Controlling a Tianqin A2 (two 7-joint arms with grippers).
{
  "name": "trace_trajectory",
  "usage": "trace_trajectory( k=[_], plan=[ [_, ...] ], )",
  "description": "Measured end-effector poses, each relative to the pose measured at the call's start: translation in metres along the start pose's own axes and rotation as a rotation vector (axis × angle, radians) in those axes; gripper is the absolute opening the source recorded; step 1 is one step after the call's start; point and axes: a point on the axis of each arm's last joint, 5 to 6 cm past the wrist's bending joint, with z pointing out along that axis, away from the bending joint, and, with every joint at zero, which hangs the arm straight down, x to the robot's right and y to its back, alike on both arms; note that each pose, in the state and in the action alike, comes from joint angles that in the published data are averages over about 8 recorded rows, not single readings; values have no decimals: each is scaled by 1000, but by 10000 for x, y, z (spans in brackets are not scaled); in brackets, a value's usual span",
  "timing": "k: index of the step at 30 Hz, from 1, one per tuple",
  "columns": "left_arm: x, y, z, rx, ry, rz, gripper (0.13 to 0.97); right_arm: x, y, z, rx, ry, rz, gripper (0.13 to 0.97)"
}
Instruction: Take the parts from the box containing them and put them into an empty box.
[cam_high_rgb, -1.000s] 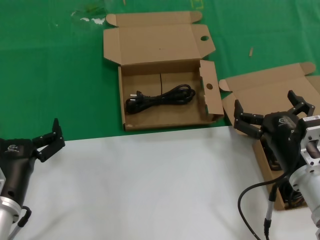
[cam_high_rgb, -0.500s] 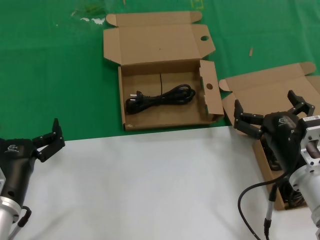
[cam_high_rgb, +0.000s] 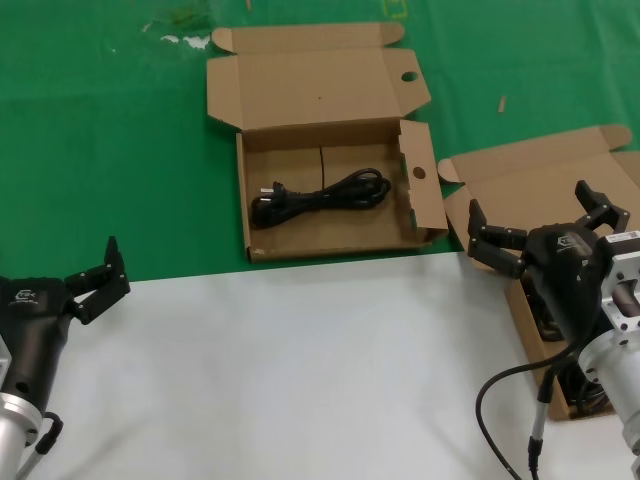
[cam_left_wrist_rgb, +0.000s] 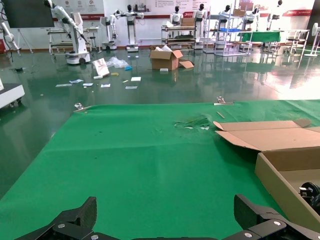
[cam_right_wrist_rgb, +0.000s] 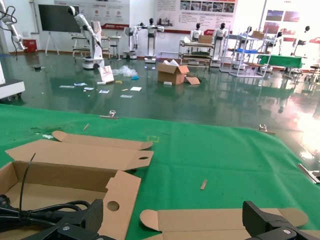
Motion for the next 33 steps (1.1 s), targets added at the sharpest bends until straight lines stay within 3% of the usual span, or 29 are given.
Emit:
trace_trajectory(
  k=[33],
  plan=[
    [0, 0, 0, 0, 0, 0, 966, 0, 0, 0, 0, 0, 0, 966]
  ],
)
